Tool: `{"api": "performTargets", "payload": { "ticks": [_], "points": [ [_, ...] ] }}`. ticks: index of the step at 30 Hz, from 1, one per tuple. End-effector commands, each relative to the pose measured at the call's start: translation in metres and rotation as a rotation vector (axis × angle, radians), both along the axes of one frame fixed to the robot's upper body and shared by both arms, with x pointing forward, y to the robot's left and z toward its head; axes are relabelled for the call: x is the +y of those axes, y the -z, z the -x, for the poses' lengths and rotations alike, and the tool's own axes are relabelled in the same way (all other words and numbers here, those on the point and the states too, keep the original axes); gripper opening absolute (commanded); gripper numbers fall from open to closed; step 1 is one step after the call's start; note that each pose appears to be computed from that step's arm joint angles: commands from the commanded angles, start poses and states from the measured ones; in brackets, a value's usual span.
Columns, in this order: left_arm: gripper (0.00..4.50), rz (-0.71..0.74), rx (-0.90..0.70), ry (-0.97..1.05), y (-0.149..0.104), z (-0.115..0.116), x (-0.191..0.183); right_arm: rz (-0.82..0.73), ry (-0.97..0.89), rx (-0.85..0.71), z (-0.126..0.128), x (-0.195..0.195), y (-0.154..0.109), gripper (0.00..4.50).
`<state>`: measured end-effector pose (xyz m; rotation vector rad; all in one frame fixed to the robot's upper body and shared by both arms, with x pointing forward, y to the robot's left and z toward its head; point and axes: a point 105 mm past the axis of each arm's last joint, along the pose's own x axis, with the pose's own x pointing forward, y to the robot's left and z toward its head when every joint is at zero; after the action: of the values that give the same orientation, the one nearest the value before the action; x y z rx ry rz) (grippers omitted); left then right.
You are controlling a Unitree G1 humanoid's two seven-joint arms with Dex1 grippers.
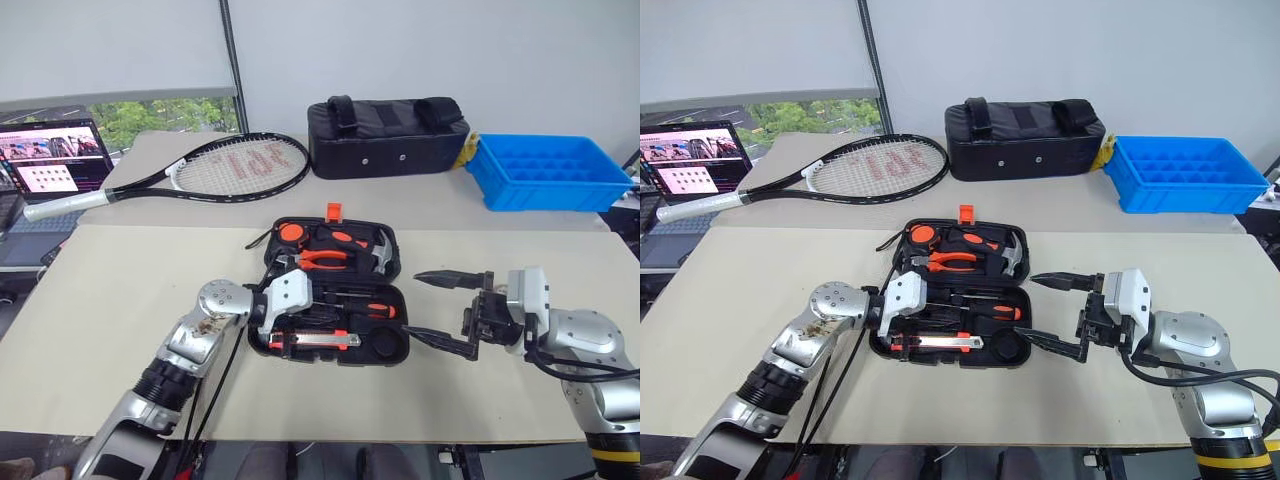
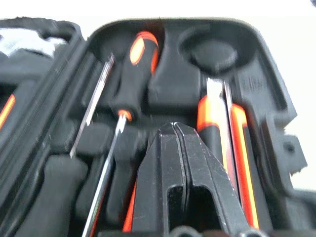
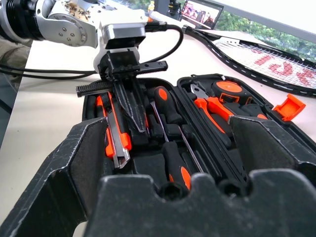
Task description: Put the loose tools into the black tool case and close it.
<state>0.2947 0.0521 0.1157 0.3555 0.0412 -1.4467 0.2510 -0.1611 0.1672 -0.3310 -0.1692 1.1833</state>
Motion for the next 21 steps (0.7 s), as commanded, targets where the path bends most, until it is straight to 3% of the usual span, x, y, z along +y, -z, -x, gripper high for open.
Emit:
{"api": "performTargets", "payload": {
  "ticks": [1,4,12,16,21],
  "points": [
    [0.04,0.105,-0.019,0.062,-0.029,0.009,0.001,0.004,0.002,-0.032,0.002,-0.002,-0.01,4.5],
    [0.04,0.096,0.024,0.108,-0.029,0.017,0.005,0.005,0.0,-0.029,0.002,-0.002,-0.008,4.5],
    [0.04,-0.266,-0.014,0.124,0.025,0.007,0.021,0.002,-0.004,-0.03,0.003,-0.001,-0.008,4.5],
    [0.04,-0.328,-0.035,0.116,0.035,-0.001,0.02,-0.001,-0.003,-0.033,0.003,0.0,-0.009,4.5],
    [0.04,-0.398,0.012,0.186,0.054,0.013,0.017,0.003,0.007,-0.036,0.003,0.0,-0.01,4.5]
  ]
}}
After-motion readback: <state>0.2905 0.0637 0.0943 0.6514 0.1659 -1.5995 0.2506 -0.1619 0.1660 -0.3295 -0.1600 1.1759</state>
